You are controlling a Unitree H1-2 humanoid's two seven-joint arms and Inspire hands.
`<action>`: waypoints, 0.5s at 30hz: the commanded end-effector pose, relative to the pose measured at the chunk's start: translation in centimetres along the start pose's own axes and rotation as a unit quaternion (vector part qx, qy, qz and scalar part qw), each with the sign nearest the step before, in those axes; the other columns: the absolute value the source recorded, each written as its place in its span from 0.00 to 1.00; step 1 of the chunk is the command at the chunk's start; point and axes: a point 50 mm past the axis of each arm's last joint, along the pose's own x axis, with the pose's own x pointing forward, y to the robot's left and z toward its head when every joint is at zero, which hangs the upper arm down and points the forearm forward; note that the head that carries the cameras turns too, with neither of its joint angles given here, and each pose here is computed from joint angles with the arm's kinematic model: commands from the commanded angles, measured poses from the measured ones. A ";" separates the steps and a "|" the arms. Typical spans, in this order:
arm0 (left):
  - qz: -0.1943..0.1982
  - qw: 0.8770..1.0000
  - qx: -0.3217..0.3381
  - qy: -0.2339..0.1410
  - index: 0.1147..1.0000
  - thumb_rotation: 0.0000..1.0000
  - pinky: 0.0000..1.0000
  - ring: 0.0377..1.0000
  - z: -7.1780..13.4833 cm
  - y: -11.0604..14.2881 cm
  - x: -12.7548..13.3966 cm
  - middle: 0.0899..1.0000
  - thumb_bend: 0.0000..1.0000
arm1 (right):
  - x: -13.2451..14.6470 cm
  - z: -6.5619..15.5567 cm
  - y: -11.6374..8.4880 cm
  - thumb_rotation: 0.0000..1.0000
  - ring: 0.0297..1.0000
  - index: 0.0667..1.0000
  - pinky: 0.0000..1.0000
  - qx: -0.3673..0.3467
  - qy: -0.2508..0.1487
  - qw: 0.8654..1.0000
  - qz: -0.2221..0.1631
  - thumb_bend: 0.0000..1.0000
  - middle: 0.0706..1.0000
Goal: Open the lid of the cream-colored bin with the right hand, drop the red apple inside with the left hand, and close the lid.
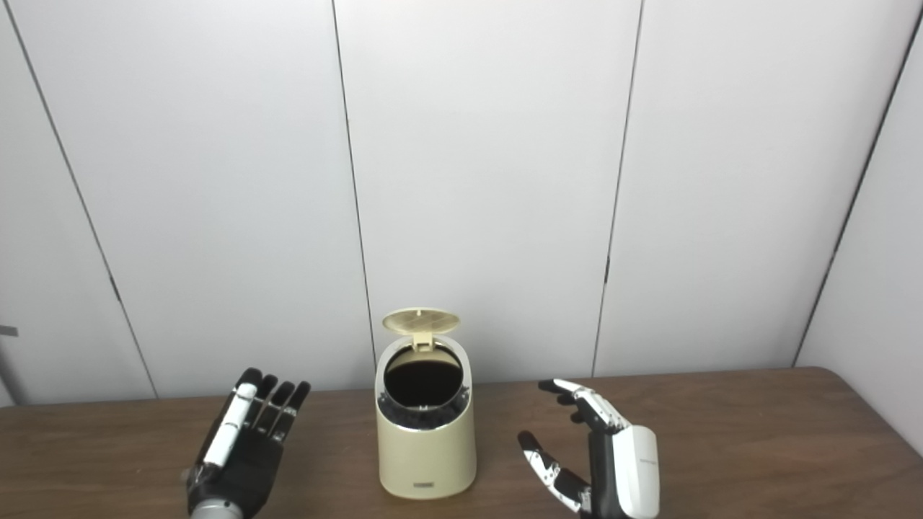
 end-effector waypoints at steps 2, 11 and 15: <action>-0.040 0.994 0.092 -0.048 0.40 0.00 0.69 0.49 1.8 -0.5 -0.3 0.43 0.50 | -6.2 -1.5 0.8 0.15 0.62 0.63 0.50 -0.005 0.069 0.997 0.047 0.28 0.64; -0.008 0.953 0.285 -0.103 0.41 0.00 0.56 0.46 1.1 3.9 -2.4 0.44 0.50 | -5.9 -1.6 0.4 0.15 0.63 0.64 0.52 0.003 0.070 0.996 0.050 0.28 0.66; -0.023 0.941 0.320 -0.105 0.42 0.03 0.57 0.54 0.5 5.1 -2.9 0.50 0.50 | -4.9 -0.8 0.0 0.45 0.69 0.68 0.60 0.015 0.064 0.996 0.063 0.36 0.70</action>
